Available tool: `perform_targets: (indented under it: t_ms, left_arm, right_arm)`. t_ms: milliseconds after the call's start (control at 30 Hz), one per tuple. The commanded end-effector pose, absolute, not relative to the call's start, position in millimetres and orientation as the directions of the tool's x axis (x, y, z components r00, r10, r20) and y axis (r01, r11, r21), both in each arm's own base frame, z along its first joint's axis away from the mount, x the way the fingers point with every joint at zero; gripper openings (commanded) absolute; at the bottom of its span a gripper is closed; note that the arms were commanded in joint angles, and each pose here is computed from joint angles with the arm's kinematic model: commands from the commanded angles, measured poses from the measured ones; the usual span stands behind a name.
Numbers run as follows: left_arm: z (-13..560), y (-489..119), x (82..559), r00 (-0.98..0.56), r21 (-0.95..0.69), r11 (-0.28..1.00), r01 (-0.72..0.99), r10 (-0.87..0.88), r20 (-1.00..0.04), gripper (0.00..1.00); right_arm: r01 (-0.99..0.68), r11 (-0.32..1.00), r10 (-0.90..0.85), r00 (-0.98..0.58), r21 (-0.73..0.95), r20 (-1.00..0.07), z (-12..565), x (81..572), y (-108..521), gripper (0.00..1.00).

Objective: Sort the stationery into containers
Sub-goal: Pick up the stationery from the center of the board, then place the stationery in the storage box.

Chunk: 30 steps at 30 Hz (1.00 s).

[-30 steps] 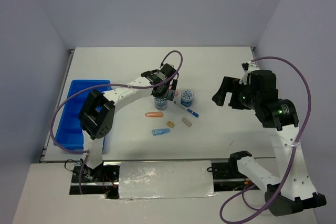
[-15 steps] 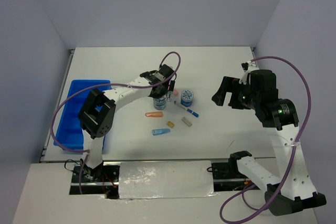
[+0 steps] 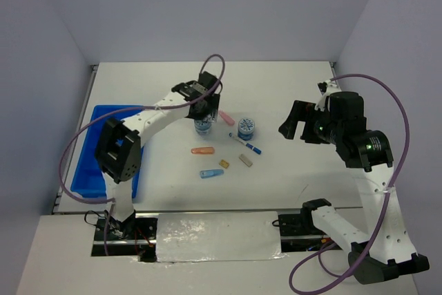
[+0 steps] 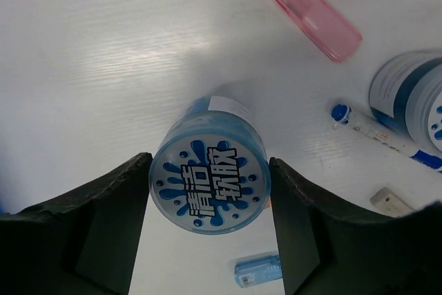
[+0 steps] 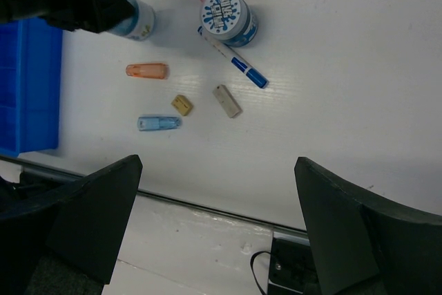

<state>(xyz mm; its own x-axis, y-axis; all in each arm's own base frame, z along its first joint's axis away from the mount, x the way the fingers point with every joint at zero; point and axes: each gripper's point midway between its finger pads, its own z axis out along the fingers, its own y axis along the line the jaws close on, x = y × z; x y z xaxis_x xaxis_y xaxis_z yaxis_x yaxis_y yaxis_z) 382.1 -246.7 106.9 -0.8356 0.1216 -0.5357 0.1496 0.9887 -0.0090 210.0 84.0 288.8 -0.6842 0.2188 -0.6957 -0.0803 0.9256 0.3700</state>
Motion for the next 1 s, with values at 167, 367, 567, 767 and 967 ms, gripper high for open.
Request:
perform_targets:
  t_ms: [167, 367, 567, 767, 967]
  left_arm:
    - [267, -74, 413, -0.620, -0.084, 0.953, -0.291, -0.255, -0.742, 0.00]
    - [254, 42, 403, -0.543, -0.097, 0.821, -0.563, -0.456, -0.705, 0.00]
    - [226, 99, 409, -0.487, -0.182, 0.751, -0.634, -0.571, -0.661, 0.00]
    - [211, 117, 421, -0.496, -0.168, 0.736, -0.656, -0.588, -0.638, 0.00]
    - [189, 137, 420, -0.507, -0.139, 0.702, -0.698, -0.622, -0.597, 0.00]
  right_arm:
    - [-0.120, 0.922, 0.215, -0.630, 0.367, -0.746, 310, 210, 85, 1.00]
    - [-0.139, 0.912, 0.219, -0.629, 0.385, -0.746, 315, 210, 89, 1.00]
    - [-0.142, 0.911, 0.217, -0.635, 0.388, -0.741, 314, 206, 90, 1.00]
    - [-0.136, 0.910, 0.218, -0.644, 0.391, -0.733, 307, 201, 89, 1.00]
    - [-0.129, 0.915, 0.217, -0.640, 0.382, -0.737, 308, 198, 86, 1.00]
